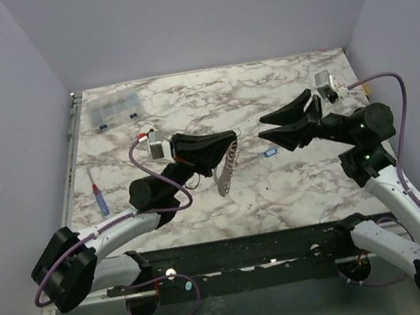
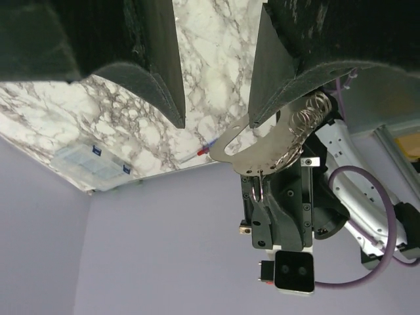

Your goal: Put the keys on the keyring

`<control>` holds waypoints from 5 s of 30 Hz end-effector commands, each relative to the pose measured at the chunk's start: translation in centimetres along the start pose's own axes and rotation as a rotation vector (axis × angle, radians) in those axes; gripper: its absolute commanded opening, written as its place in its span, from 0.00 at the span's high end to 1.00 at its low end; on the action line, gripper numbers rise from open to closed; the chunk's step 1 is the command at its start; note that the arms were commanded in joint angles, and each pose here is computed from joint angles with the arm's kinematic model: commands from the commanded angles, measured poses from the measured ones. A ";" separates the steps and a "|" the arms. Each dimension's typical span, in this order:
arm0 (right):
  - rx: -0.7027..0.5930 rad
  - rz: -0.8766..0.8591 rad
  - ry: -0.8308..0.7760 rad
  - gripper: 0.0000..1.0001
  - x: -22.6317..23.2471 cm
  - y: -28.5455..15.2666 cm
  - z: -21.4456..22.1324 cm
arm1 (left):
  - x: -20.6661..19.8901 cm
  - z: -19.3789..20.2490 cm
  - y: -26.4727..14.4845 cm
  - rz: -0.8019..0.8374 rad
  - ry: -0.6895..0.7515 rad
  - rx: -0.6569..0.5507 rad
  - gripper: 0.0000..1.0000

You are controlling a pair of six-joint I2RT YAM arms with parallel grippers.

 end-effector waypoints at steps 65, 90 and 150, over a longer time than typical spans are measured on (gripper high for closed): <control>-0.003 -0.133 0.055 0.93 -1.3 3.5 1.1 | -1.3 -2.9 2.4 0.152 -0.050 -0.235 1.00; 0.117 -0.096 -0.123 0.99 -2.2 3.0 1.6 | -0.1 -2.2 0.1 0.080 0.006 -0.211 0.54; 0.876 1.061 1.313 1.00 -5.1 -2.9 16.2 | 12.3 3.4 -13.0 -1.244 -0.094 0.376 0.65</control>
Point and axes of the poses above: each gripper's point midway between its finger pads, its own y axis out along the fingers, its own x axis along the line the jaws close on, z = x × y, the point moved 3 cm from there along -y, back along the fingers, and after that the axes turned 15 degrees about -y, right-handed, at the moved point
